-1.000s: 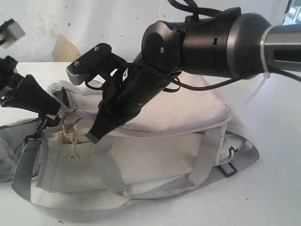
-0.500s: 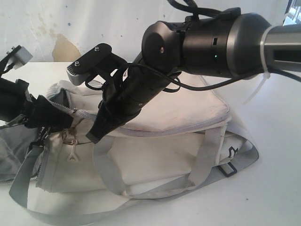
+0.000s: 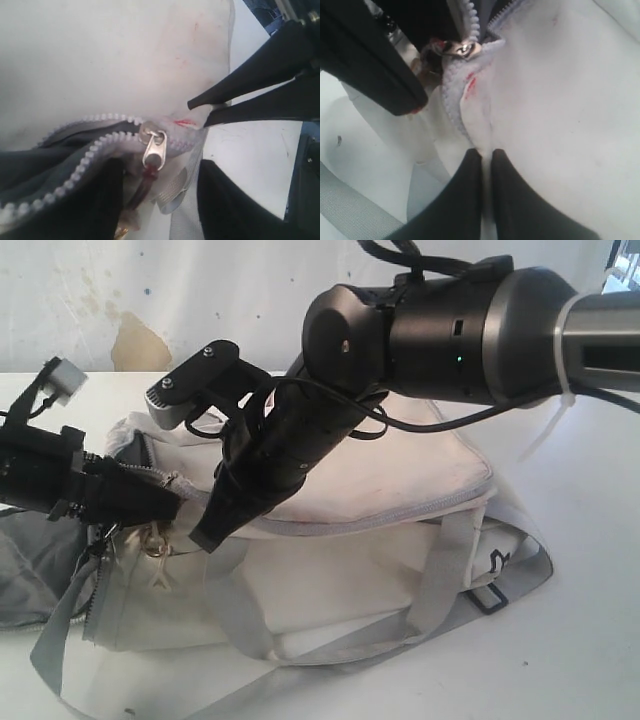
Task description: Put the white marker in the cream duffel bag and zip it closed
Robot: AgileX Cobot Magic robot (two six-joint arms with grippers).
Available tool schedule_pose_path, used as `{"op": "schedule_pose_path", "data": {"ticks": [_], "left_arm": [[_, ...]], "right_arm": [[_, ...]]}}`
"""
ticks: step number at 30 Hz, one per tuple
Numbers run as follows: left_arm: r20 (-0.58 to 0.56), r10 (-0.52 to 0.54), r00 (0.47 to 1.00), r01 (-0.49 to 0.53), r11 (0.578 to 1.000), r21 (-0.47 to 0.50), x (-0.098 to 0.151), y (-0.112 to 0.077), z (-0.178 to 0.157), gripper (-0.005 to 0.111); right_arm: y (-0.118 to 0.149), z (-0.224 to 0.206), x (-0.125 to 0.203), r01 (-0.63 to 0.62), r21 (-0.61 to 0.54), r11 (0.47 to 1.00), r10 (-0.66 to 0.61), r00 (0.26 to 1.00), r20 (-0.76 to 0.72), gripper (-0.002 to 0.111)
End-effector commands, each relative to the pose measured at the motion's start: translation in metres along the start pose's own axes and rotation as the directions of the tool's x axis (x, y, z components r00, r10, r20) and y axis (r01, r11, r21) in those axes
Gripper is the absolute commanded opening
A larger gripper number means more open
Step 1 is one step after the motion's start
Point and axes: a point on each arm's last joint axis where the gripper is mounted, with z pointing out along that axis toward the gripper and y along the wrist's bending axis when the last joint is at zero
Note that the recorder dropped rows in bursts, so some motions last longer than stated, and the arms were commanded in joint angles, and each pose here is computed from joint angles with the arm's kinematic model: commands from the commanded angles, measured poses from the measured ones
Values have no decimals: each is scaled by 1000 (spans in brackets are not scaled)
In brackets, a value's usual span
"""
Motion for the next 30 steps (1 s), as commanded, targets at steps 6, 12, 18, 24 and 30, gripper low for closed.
{"op": "schedule_pose_path", "data": {"ticks": [6, 12, 18, 24, 30], "left_arm": [[-16, 17, 1000, -17, 1000, 19, 3, -1, 1, 45], [-36, 20, 999, -19, 1000, 23, 6, 0, 2, 31], [16, -66, 998, 65, 996, 66, 5, 7, 9, 30], [101, -81, 992, 67, 990, 128, -3, 2, 8, 35], [85, -49, 995, 38, 992, 123, -1, 2, 8, 26]], "right_arm": [[-1, -15, -2, 7, 15, 1000, -8, 1000, 19, 0], [-1, -20, -4, 5, 21, 1000, -6, 999, 43, 0], [2, -20, -4, 4, 9, 1000, -4, 999, 35, 0], [2, -20, -3, 4, 6, 1000, -4, 1000, 28, 0], [2, -20, -3, 4, 6, 1000, -4, 1000, 28, 0]]}}
